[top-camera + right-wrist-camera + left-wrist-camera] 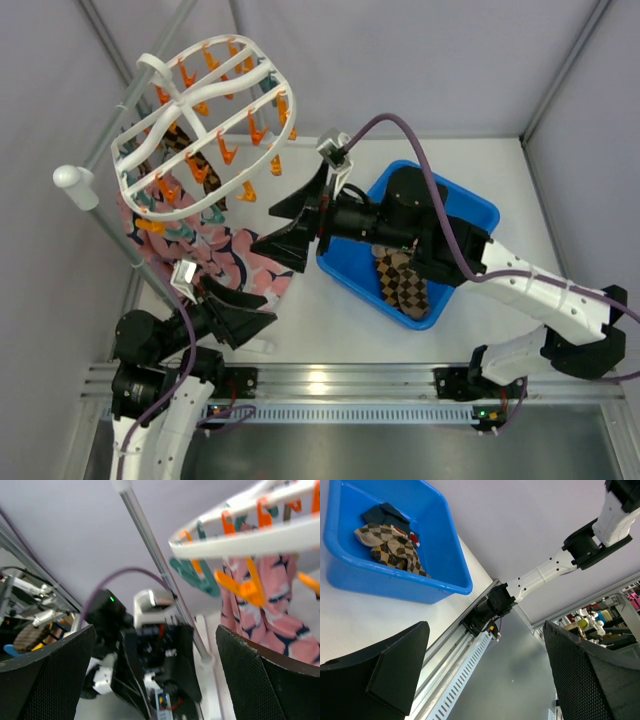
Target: Remove the socks clipped to the hanger
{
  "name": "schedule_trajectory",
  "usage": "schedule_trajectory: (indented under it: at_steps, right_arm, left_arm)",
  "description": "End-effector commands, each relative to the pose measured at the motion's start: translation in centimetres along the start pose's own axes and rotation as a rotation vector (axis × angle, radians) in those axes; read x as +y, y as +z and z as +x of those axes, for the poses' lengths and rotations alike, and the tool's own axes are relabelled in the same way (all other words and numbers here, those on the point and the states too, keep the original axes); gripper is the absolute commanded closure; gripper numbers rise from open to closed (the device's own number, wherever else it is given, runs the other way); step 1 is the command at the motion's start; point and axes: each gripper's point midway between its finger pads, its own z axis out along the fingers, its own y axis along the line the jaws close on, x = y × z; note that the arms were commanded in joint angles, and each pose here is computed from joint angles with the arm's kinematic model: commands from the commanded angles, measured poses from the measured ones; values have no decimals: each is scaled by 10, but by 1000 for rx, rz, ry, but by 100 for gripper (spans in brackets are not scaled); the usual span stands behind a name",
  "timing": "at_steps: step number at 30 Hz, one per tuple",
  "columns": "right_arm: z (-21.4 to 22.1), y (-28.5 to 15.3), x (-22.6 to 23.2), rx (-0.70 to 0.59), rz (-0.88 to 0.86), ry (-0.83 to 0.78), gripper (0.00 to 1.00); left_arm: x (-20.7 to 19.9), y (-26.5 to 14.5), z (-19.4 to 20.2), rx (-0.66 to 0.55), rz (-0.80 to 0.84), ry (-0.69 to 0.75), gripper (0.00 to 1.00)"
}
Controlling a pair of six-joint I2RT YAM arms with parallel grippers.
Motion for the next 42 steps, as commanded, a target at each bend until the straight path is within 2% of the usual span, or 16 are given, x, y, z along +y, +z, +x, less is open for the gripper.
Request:
schedule_trajectory:
  at_steps: [1, 4, 9, 12, 13, 15, 17, 21, 25, 29, 31, 33, 34, 36, 37, 42]
  right_arm:
    - [-29, 22, 26, -78, -108, 18, 1]
    - [-33, 41, 28, -104, -127, 47, 1]
    - [-40, 74, 4, -122, -24, 33, 14]
    - [-44, 82, -17, -148, 43, 34, 28]
    - [-44, 84, -26, -159, 70, 46, 42]
    - [-52, 84, -42, -191, 101, 56, 53]
    - [-59, 79, -65, -217, 151, 75, 61]
    - [-80, 61, -101, -278, 213, 92, 62]
    - [-116, 34, -143, -342, 305, 39, 57]
    - [-153, 0, -197, -330, 451, -25, 9]
    - [-158, -17, -206, -310, 510, -51, 1]
    - [-169, -42, -197, -346, 543, -79, 1]
    - [-145, -42, -205, -301, 553, -52, 1]
    - [-148, -58, -171, -342, 461, -57, 1]
    - [-111, -54, -182, -285, 455, 0, 1]
    - [-45, -42, -121, -232, 229, 25, 0]
  left_arm:
    - [5, -2, 11, 5, 21, -33, 2]
    - [11, -3, 20, 22, 13, -58, 1]
    - [3, -8, 24, 51, 24, -45, 2]
    - [-2, -11, 23, 46, 23, -12, 1]
    - [-4, -13, 23, 46, 20, -1, 1]
    - [-5, -14, 24, 49, 15, 5, 2]
    - [-2, -15, 26, 59, 4, 5, 1]
    - [1, -17, 30, 72, -12, 8, 1]
    - [-1, -19, 31, 77, -8, 15, 2]
    - [-7, -21, 30, 77, 2, 22, 2]
    - [-8, -22, 30, 75, -1, 32, 1]
    - [-7, -22, 31, 79, -5, 31, 1]
    - [-5, -21, 32, 81, -9, 27, 1]
    - [-1, -20, 32, 78, -17, 23, 1]
    - [1, -20, 33, 81, -20, 21, 1]
    - [1, -20, 31, 78, -22, 42, 1]
